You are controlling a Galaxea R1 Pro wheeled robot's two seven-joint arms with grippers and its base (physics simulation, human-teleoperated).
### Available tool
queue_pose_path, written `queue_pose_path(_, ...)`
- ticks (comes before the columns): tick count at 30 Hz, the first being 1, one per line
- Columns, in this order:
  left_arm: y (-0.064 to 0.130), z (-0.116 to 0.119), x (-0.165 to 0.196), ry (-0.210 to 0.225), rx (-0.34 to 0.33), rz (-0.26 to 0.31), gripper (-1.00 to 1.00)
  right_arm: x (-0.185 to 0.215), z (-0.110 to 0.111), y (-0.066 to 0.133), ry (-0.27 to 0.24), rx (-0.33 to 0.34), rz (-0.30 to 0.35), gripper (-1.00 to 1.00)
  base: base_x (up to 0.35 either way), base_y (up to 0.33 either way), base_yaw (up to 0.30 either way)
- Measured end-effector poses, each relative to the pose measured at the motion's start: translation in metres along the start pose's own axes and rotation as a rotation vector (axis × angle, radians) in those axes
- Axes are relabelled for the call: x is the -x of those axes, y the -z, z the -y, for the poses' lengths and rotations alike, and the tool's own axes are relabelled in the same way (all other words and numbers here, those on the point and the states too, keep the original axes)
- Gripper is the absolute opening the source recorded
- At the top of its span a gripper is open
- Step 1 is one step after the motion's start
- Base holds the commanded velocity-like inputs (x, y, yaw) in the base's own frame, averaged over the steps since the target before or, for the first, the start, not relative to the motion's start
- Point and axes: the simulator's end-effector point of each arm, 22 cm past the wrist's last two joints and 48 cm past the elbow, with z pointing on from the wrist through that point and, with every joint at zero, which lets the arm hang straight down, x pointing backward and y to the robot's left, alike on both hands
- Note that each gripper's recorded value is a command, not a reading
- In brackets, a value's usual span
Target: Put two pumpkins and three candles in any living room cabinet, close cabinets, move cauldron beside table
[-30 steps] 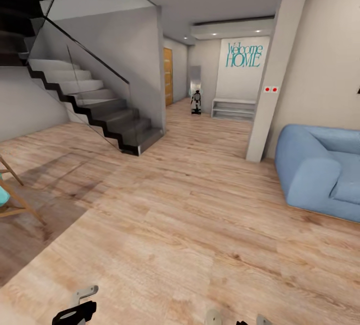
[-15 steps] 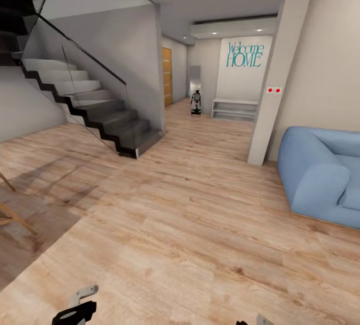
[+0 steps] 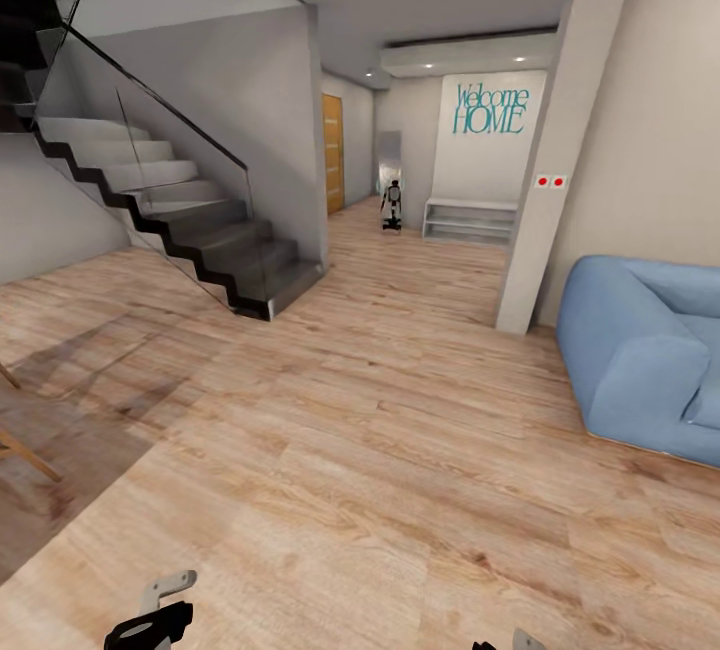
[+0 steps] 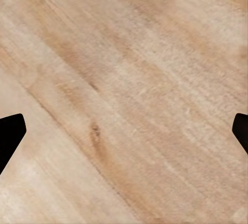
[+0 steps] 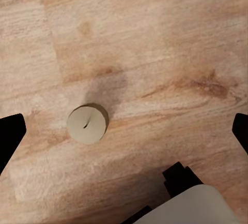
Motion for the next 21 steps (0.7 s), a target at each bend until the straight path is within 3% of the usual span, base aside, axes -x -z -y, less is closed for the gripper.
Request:
queue_pose_path(8,0.0,-0.001,0.001,0.009,0.003,-0.009,1.0,0.001,-0.002,0.001,0.0,0.002,0.002,1.0,0.003,0.0,0.0)
queue_pose_path(13,-0.001,0.014,-0.014,-0.029,-0.023,-0.185,1.0,0.01,-0.027,0.001,0.014,0.052,-0.019,1.0,0.0,0.0,0.0)
queue_pose_path(18,0.015,0.042,0.05,-0.042,-0.099,-0.264,1.0,0.011,-0.051,0.002,0.038,0.108,-0.06,1.0,0.0,0.0,0.0)
queue_pose_path(21,0.019,0.05,0.058,-0.045,-0.13,-0.285,1.0,0.011,-0.049,-0.003,0.043,0.107,-0.06,1.0,0.0,0.0,0.0)
